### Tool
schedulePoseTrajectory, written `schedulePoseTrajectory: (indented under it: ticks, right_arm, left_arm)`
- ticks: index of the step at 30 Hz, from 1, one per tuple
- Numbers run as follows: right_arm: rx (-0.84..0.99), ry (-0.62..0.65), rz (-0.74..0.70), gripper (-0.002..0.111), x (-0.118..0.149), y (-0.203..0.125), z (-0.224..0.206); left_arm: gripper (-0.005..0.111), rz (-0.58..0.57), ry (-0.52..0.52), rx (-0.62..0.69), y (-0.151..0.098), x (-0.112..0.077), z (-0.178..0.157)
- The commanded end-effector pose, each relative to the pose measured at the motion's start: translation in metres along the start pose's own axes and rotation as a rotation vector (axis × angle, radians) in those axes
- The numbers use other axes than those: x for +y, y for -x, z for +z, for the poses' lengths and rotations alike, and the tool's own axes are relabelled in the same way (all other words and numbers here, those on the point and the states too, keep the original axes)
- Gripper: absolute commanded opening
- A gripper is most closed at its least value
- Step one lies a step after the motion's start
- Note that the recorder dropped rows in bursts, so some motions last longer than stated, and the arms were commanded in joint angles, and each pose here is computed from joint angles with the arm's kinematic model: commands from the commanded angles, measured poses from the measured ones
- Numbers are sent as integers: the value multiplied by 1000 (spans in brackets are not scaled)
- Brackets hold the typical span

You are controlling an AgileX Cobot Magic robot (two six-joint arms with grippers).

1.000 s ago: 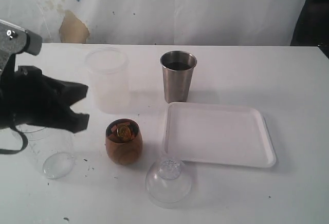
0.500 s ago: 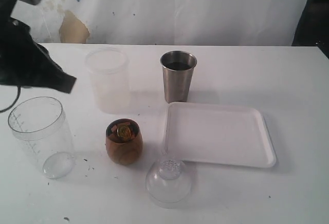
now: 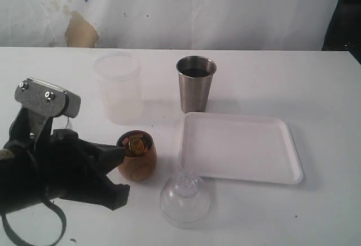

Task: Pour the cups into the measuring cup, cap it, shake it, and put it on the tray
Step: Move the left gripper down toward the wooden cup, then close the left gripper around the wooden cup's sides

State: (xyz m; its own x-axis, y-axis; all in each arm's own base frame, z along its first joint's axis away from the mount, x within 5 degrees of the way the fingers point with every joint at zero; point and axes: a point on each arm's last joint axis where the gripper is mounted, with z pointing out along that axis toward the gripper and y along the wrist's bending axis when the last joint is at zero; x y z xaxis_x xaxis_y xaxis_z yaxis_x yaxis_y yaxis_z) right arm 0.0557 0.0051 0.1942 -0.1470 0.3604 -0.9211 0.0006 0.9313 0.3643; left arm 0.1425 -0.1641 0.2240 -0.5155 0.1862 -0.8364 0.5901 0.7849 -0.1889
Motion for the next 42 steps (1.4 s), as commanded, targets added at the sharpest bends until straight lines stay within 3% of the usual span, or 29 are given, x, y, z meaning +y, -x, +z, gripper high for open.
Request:
schedulePoseTrajectory:
  ticks: [1,5,9,17,23,26,32,34,42]
  right_arm:
    - [-12,-2,3,0,-1,0,0]
    - [-12,-2,3,0,-1,0,0]
    - [-12,-2,3,0,-1,0,0]
    - [-12,-2,3,0,-1,0,0]
    - [-12,-2,-4,0,-1,0,0]
    - [-12,-2,-4,0,-1,0,0]
    - [-12,-2,-4,0,-1,0,0]
    - [-12,-2,-4,0,-1,0,0]
    - [-12,-2,-4,0,-1,0,0]
  left_arm:
    - [0,-74,73,-166,-2,-11,-6]
    - [0,-194,65,-368,-8,-17,-9]
    - [0,-121,-49,-486,-21,-26,-2]
    - [0,0,-5,-345,-51,-27,28]
    - [2,-96,156,-244,-73,-12,44]
    - [18,-57,164,-225,-80,-12,50]
    - [75,-7,203,-243,-89,-8,59]
    - [86,-16,229,-264,-91,-5,61]
    - [89,-40,274,-293,-91,-5,79]
